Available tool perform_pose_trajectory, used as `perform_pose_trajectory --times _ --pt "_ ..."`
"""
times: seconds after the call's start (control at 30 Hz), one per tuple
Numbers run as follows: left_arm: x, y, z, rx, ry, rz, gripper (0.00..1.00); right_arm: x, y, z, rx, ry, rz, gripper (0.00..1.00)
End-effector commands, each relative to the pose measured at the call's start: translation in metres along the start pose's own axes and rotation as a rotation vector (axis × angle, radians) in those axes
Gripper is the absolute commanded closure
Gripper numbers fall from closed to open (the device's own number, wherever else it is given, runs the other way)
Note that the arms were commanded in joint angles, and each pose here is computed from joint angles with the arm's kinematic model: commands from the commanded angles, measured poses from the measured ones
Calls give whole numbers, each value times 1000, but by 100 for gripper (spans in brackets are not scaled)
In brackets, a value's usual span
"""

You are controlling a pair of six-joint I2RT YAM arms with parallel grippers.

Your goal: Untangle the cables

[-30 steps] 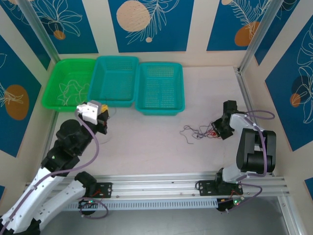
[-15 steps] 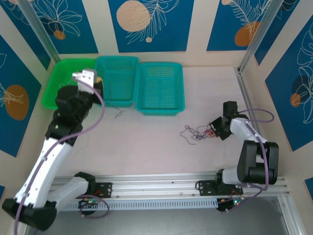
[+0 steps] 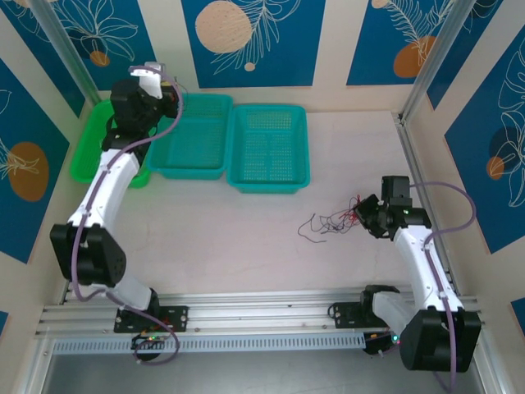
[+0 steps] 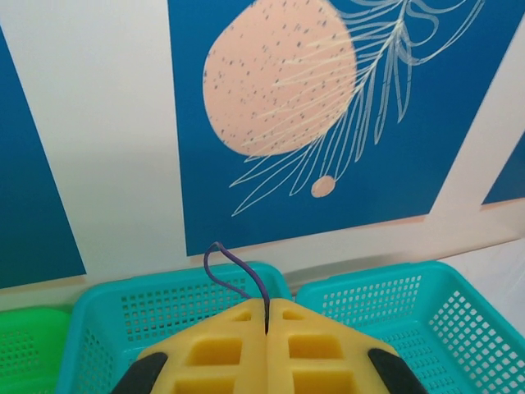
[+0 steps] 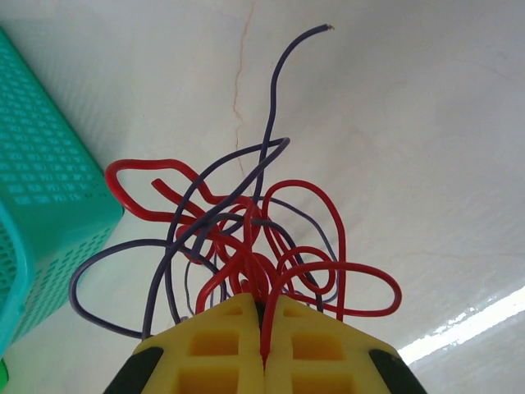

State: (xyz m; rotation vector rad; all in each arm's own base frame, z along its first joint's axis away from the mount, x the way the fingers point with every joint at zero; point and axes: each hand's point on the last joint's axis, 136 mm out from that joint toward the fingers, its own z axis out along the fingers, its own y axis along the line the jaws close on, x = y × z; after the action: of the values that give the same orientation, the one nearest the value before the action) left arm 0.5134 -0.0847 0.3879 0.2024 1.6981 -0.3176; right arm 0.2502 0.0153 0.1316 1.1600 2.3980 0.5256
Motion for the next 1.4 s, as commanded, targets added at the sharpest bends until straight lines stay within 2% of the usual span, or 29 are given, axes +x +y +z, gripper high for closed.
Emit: perform_pose_trajectory --times 0.0,0.03,0.07,0.13,0.3,0.5,0.7,0.83,0.93,1.0,1.2,1.37 --pt "-4 6 15 23 -13 -20 73 14 4 -14 -31 46 -27 100" --pt "2 9 19 19 3 -21 53 14 7 -19 -49 44 -30 100" --pt "6 9 20 21 17 -28 41 15 10 -23 -63 43 -32 100" --pt "8 4 13 39 19 -34 35 14 16 -31 -88 33 -37 100" --pt "0 -20 -30 111 -46 -57 32 17 37 -48 -170 59 -24 100" --pt "17 -88 -100 355 -120 -70 31 19 64 -68 -253 79 -42 100" --pt "64 -169 -152 570 -117 -11 30 22 93 -92 -344 97 -89 100" --pt "105 -233 -184 809 -101 106 29 27 117 -113 -429 108 -140 100" --pt "142 -270 -204 962 -38 213 28 33 135 -131 -504 115 -190 100" --pt "157 -284 -212 1013 -25 266 28 36 145 -142 -548 122 -218 100" --pt "177 -312 -216 1106 -72 306 28 45 173 -177 -670 123 -283 100" --pt "198 -327 -192 1070 -74 355 30 57 193 -198 -755 162 -317 100"
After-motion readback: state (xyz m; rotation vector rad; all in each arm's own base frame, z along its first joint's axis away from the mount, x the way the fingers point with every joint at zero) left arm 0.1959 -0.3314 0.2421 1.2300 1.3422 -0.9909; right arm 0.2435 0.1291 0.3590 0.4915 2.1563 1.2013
